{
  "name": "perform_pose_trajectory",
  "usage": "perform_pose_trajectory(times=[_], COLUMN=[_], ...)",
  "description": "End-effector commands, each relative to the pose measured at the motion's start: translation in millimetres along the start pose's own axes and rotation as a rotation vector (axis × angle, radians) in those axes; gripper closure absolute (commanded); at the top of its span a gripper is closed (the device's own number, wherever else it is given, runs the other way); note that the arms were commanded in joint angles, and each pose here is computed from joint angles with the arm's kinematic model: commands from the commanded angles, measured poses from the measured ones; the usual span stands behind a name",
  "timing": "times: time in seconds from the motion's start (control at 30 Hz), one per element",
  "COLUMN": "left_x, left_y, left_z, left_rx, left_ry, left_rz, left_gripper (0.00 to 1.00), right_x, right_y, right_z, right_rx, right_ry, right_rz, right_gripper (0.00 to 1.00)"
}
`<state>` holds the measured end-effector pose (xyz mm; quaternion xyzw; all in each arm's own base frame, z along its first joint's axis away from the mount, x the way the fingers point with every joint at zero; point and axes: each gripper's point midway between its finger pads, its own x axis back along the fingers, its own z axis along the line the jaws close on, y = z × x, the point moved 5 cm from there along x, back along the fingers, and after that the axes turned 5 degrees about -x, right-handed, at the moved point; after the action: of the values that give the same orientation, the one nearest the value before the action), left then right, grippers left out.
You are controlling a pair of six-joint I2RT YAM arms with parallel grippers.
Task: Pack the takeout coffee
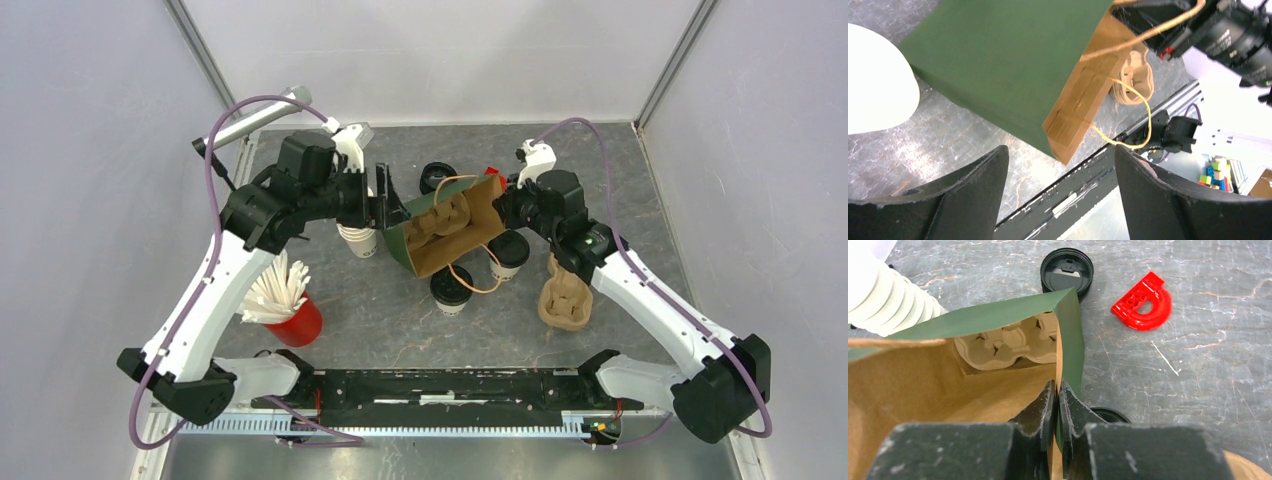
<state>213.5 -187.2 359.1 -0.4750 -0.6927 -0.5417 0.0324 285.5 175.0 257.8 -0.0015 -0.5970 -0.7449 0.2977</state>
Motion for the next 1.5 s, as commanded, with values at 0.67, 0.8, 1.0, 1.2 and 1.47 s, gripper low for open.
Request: perform_pose_trajectory(times=[0.67, 0.8, 1.0, 1.2, 1.47], left_x=[-22, -34, -45, -50, -54], left_y=[-110, -107, -110, -111, -98], left_z=[-39, -32, -23, -18, -1], left_rx=[-0.399, -0.371, -0.411, -0.383, -0.348], left_ry=[-0.103, -0.043, 0.019, 0.045, 0.105], left_rz=[0.081, 0.030, 0.073, 0.085, 0.074], left_gripper=[0.23, 0.25, 0.26, 0.28, 0.31], right_x=[4, 5, -3, -7, 4], right_y=[43, 33, 16, 10, -5], right_z=[13, 9, 1, -8, -3], right_rx=[-0.228, -0.134, 0.013, 0.074, 0.123], right_ry=[-0.069, -0.053, -0.046, -0.088, 0.016], right_rz=[-0.051, -0.032, 0.034, 0.055, 0.034], right_gripper=[1.00, 0.91, 0.77, 0.76, 0.68])
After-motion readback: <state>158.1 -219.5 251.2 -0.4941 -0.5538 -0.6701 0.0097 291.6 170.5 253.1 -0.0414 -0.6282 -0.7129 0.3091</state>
